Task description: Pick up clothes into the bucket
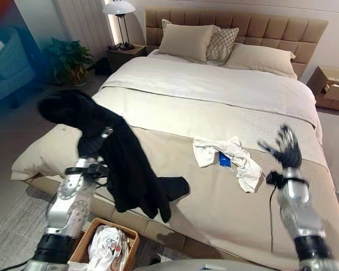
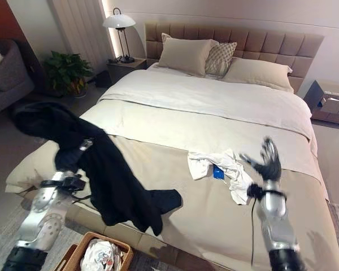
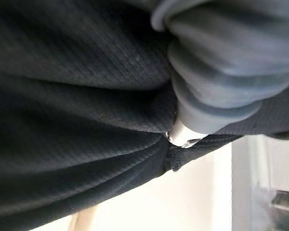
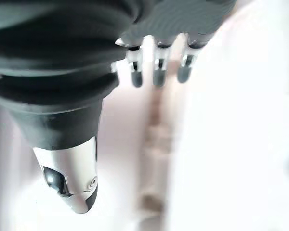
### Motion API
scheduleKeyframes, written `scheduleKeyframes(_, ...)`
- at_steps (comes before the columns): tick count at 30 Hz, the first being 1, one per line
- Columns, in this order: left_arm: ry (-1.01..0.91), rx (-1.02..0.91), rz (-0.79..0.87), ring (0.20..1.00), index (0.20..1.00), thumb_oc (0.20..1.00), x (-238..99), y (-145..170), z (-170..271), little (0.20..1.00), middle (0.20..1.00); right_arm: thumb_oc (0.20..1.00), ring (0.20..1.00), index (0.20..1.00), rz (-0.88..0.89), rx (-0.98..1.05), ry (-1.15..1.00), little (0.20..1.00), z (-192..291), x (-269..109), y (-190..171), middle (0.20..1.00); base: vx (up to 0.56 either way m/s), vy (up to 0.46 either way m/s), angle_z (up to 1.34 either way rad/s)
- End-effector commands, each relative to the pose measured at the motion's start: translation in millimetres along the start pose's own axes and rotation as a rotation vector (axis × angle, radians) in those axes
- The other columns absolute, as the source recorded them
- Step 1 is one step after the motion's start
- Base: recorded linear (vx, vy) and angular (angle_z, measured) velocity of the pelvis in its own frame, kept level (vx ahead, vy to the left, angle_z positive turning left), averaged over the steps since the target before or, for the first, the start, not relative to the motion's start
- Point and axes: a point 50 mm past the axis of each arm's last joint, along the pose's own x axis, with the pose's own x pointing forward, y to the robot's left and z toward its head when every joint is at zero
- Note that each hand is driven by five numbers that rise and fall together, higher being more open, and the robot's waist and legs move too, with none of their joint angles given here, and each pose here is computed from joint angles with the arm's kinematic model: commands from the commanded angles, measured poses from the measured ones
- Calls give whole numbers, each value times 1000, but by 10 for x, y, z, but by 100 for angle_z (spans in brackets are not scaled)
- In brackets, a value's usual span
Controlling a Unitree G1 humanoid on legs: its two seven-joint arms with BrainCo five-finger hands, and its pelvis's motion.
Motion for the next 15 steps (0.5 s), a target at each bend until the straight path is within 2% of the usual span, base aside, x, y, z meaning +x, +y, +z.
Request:
scheduleKeyframes(1, -331, 168, 57, 200, 200, 200, 101, 128, 622, 200, 200, 1000, 1000, 1000, 25, -6, 76, 1000, -238, -42, 58, 1000, 0, 0, 0)
scheduleKeyframes(2, -331, 170, 60, 200, 200, 200, 94, 133, 622, 200, 200, 1000, 1000, 1000, 28, -6, 76, 1000, -243, -41, 64, 1000, -61, 19, 1)
scheduleKeyframes(3, -334, 191, 116, 200, 200, 200, 35, 234, 616, 200, 200, 1000, 1000, 1000, 33, -85, 204, 1000, -532, -175, -1, 1000, -65, 14, 2)
scheduleKeyframes(8, -302, 167, 244, 200, 200, 200, -103, 412, 470, 200, 200, 1000, 1000, 1000, 74, -275, 490, 1000, -1128, -511, -107, 1000, -129, 14, 6)
scheduleKeyframes(15, -176, 203, 317, 200, 200, 200, -200, 497, 162, 200, 200, 1000, 1000, 1000, 37, -402, 669, 1000, -1412, -593, -229, 1000, -208, 14, 13)
